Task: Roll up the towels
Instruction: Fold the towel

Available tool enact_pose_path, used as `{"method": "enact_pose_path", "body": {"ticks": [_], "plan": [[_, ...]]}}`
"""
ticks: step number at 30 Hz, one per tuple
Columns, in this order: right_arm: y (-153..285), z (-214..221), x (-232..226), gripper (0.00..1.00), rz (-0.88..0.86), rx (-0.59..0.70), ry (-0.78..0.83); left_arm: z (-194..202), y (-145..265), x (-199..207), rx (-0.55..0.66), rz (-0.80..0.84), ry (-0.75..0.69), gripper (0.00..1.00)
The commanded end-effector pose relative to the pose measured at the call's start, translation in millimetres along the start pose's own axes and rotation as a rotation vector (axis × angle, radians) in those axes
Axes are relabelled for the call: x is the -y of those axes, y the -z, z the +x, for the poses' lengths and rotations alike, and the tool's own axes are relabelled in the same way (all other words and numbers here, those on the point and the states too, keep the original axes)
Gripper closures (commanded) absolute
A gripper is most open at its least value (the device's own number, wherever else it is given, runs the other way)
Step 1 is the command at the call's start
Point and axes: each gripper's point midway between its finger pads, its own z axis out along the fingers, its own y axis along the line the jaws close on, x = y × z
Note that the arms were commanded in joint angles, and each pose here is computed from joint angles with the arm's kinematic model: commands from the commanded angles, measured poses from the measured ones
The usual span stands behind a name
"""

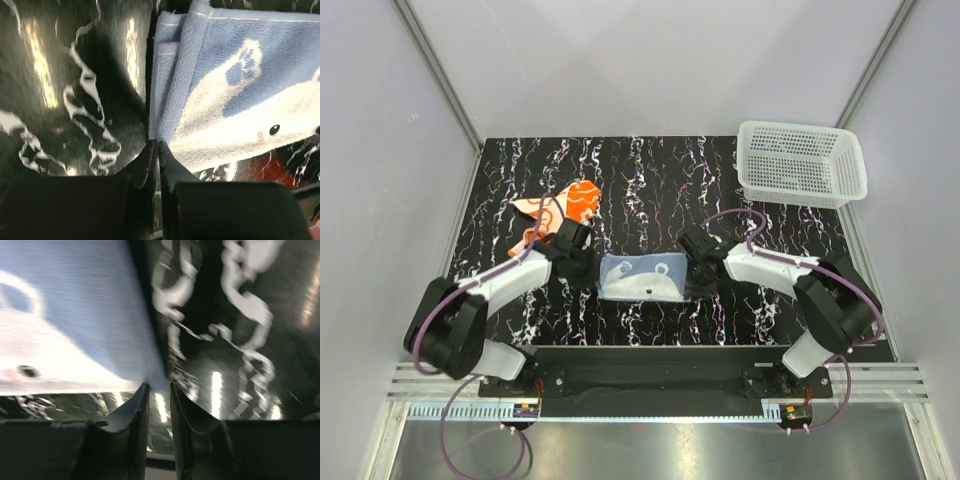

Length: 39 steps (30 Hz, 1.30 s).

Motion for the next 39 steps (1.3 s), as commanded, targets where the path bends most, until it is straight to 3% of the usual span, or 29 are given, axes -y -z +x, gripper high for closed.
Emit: {"method": "enact_pose_path", "body": {"ticks": [1,3,5,7,8,9,11,16,20,28,34,39], "plan": [[20.0,18.2,52.8,0.71,0.185,-0.017,0.045,2.4,12.8,-14.1,0.067,-0.029,0.035,0.92],[22.7,19.4,55.8,0.64,0.193,-0.020,0.055,2.5,21.2,-14.5,0.084,-0.029,0.038,0.90],[26.5,19.1,55.6,0.52,0.200,-0.026,0.062,2.4,28.3,-15.0,0.085,-0.039,0.036,0.81],[29.8,17.0,54.1,0.51,0.201,-0.023,0.061,-0.8,37.2,-13.7,0.100,-0.039,0.034,0.69],[33.7,14.9,52.2,0.51,0.200,-0.019,0.061,-1.4,42.5,-13.5,0.102,-0.045,0.031,0.53],[37.3,12.8,50.2,0.51,0.195,-0.012,0.057,-3.6,48.4,-11.9,0.117,-0.038,0.030,0.43],[50.4,5.6,42.1,0.50,0.164,0.016,0.051,-7.5,58.5,-9.5,0.137,-0.034,0.025,0.30],[85.1,-18.7,-11.1,0.54,-0.102,0.117,0.064,-35.2,80.4,8.2,0.265,0.033,-0.007,0.33],[101.0,-40.7,-60.8,0.57,-0.325,0.196,0.020,-50.9,73.6,30.4,0.245,0.093,-0.036,0.34],[56.6,-88.4,-102.5,0.69,-0.422,0.139,-0.010,-78.9,32.3,33.5,0.201,0.006,-0.054,0.38],[3.0,-97.7,-91.2,0.73,-0.375,0.059,-0.050,-62.7,-8.2,11.3,0.119,-0.084,-0.026,0.38],[-35.7,-84.1,-54.4,0.75,-0.292,-0.020,-0.108,-46.2,-30.6,-7.6,0.065,-0.142,-0.027,0.39]]}}
